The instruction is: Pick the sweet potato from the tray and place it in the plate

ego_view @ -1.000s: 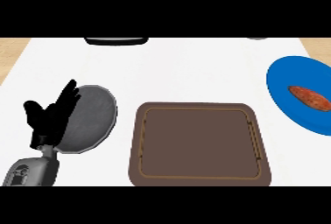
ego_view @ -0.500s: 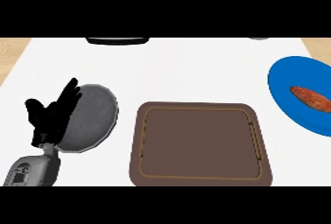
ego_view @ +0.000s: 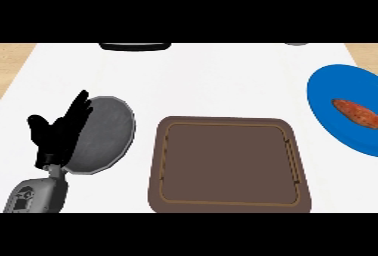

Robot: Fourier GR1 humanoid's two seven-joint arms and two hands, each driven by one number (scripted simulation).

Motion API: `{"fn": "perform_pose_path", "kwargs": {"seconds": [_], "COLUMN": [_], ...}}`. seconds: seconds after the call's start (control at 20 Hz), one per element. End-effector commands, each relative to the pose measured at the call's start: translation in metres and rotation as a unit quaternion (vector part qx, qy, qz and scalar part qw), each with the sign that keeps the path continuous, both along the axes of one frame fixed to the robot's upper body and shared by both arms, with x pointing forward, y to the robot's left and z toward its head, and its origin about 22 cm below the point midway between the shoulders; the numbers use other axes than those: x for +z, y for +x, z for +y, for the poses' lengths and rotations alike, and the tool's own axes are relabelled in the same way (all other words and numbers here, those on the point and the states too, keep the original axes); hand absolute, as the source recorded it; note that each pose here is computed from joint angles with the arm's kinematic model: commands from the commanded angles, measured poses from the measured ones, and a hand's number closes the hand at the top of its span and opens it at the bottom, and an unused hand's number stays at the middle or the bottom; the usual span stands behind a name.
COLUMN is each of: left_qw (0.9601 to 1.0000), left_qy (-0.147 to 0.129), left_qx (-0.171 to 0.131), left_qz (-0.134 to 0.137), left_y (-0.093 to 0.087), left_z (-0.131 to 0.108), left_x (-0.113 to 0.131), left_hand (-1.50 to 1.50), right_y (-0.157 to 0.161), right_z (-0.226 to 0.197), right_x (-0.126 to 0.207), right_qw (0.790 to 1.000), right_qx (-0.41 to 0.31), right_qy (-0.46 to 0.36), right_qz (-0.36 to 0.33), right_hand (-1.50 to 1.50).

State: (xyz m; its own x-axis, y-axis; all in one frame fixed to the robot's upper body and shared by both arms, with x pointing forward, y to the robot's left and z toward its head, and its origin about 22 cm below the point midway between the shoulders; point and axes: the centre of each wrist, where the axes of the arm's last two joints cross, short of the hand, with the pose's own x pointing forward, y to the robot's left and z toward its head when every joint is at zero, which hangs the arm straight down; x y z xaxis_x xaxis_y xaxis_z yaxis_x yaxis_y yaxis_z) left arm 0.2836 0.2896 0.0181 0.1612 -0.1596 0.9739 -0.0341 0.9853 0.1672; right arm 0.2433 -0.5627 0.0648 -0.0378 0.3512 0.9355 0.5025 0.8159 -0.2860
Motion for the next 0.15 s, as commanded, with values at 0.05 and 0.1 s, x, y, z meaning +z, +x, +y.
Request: {"fn": "perform_pose_path", "kwargs": {"seconds": [0.05,0.1], "left_qw": [1.0,1.0], "left_qy": [0.002,0.005], "left_qx": [0.0,0.002], "left_qz": [0.001,0.003], "left_y": [-0.018,0.013], "left_z": [0.004,0.003], "left_x": [-0.001,0.02], "left_hand": [0.0,0.0], "right_y": [-0.018,-0.028], "right_z": [-0.017,-0.02], "right_x": [0.001,-0.005], "right_qw": [1.0,1.0], "right_qx": [-0.008,-0.007], "right_qy": [-0.001,-0.005], "right_qz": [0.009,0.028], "right_hand": [-1.5,-1.5]}}
